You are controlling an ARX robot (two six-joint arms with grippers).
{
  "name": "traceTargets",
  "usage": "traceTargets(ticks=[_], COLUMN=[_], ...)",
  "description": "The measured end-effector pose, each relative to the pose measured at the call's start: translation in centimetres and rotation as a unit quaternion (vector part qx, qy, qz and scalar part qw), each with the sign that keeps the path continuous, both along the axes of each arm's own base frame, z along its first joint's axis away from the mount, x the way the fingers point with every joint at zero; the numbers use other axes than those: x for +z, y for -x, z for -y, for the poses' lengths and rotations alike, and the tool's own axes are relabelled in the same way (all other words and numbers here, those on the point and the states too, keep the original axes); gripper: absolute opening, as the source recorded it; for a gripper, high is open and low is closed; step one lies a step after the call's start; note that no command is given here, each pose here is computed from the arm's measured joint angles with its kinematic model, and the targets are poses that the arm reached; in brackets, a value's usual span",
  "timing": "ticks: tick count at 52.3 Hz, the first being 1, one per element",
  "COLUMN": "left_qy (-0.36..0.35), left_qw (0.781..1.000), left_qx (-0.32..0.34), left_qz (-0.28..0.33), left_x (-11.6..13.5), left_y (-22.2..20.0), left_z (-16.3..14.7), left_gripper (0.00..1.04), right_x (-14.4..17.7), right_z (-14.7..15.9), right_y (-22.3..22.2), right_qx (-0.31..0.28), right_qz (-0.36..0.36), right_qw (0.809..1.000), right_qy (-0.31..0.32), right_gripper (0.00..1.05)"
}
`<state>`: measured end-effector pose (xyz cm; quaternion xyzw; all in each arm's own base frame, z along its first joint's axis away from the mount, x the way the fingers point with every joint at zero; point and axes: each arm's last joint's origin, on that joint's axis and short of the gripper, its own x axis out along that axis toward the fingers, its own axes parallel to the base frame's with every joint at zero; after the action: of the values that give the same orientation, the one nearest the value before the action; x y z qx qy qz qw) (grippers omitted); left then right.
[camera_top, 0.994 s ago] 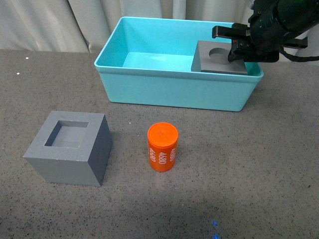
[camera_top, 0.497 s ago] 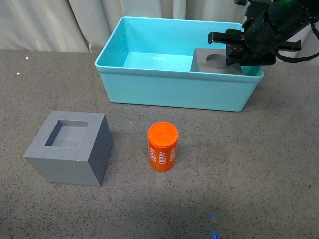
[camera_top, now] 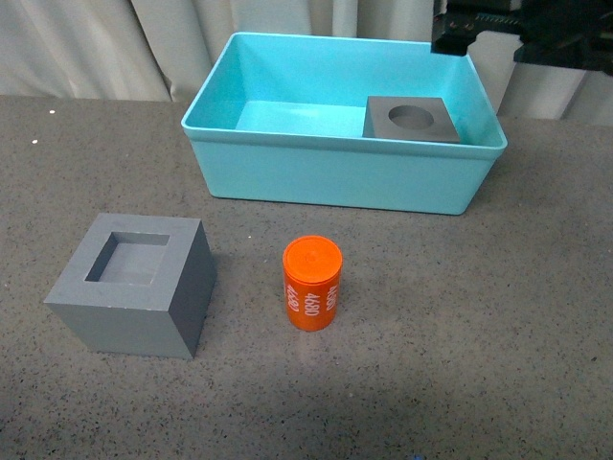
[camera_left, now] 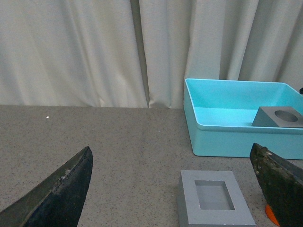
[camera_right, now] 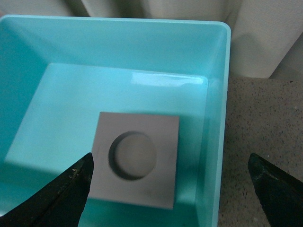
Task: Place gray and orange parts in blue box
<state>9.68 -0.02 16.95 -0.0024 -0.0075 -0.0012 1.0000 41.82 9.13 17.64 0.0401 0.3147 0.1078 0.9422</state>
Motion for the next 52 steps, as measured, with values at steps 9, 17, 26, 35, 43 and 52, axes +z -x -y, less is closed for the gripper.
traceTargets(ticks=[9,17,26,35,43,52], left_qy=[0.000,0.000,0.000,0.009,0.028,0.048], left_qw=[1.000,1.000,1.000,0.998,0.979,0.974], left_qx=[0.000,0.000,0.000,0.037,0.076,0.025], left_qz=[0.000,0.000,0.000,-0.044,-0.187,-0.219], left_x=[0.0,0.0,0.0,-0.1,-0.2,0.1], left_y=[0.0,0.0,0.0,-0.1,-2.1,-5.9], left_z=[0.0,0.0,0.0,-0.1,-0.7,-0.9], left_gripper=[0.98,0.98,0.98,0.98,0.98,0.98], right_x=[1.5,2.5,3.9,4.0,4.0,3.9], right_z=[0.5,0.9,1.4,1.7,1.7,1.6], right_y=[4.3,8.6,12.3,13.5,13.5,13.5], right_qx=[0.027,0.042,0.034,0.037,0.036,0.037], right_qz=[0.008,0.016,0.057,0.069,0.070,0.069], right_qw=[0.999,0.999,0.997,0.997,0.997,0.997], right_qy=[-0.020,-0.030,-0.027,-0.021,-0.019,-0.018], right_gripper=[0.95,0.95,0.95,0.95,0.95,0.95])
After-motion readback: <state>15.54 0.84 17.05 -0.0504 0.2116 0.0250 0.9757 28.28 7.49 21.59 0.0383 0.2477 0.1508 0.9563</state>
